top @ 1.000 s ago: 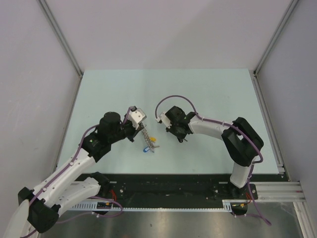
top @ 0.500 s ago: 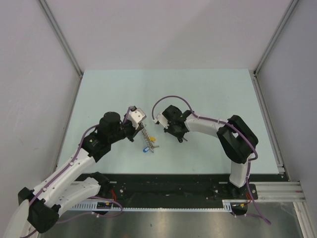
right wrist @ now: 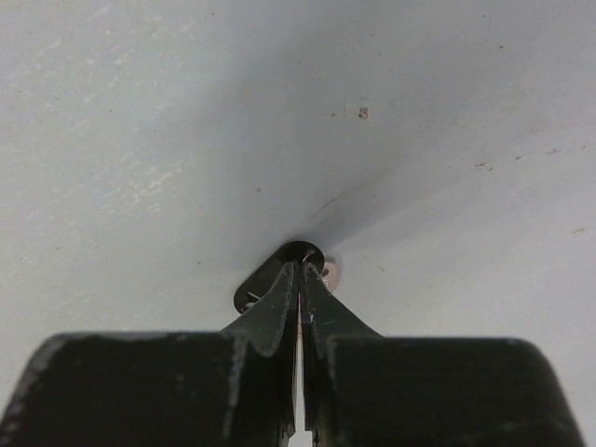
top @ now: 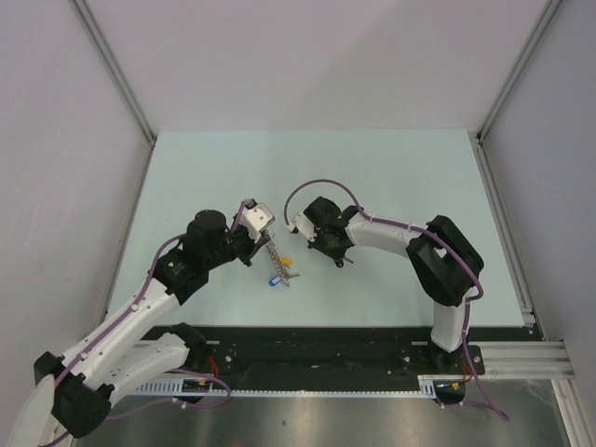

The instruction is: Put the keys on the keyring

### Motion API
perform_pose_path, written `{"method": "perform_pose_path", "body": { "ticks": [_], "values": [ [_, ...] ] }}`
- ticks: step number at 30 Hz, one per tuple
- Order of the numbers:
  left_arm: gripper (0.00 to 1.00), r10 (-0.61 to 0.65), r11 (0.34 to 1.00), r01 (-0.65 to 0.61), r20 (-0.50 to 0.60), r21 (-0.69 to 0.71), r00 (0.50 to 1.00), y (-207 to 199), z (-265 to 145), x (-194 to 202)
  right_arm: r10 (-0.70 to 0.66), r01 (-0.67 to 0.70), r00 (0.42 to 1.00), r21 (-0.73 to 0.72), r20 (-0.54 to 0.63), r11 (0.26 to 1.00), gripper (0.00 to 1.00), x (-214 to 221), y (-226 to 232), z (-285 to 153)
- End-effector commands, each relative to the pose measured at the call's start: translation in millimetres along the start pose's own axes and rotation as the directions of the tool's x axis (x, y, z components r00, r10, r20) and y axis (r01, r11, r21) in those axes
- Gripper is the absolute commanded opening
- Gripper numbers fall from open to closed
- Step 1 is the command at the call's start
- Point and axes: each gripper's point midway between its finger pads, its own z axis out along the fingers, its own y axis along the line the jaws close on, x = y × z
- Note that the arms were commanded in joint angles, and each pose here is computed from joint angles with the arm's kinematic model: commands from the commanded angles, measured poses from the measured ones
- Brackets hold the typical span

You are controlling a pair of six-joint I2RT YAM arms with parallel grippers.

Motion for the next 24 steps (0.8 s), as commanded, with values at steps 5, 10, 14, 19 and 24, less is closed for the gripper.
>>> {"method": "perform_pose_path", "body": {
  "ticks": [5,10,14,19,24],
  "values": [
    [0.00,0.035,0.999,-0.035,0.065,-0.014,0.997,5,-4,-17,0.108,-0.097,0.971,-0.062,0.213,0.993,0.00,-28,-9,-66],
    [0.00,0.046,0.999,-0.047,0.085,0.010,0.995,0,-5,-21,0.161,-0.121,0.920,-0.132,0.358,0.984,0.00,-37,-5,-94],
    [0.00,0.068,0.996,-0.073,0.112,0.041,0.991,-5,-6,-25,0.193,-0.083,0.848,-0.237,0.494,0.968,0.00,-45,6,-119],
    [0.00,0.106,0.985,-0.128,0.176,0.119,0.979,-20,-8,-35,0.198,-0.014,0.745,-0.282,0.637,0.959,0.00,-52,8,-152],
    [0.00,0.123,0.964,-0.170,0.227,0.202,0.966,-34,-9,-46,0.203,0.076,0.660,-0.333,0.723,0.940,0.00,-58,18,-178]
  ]
}}
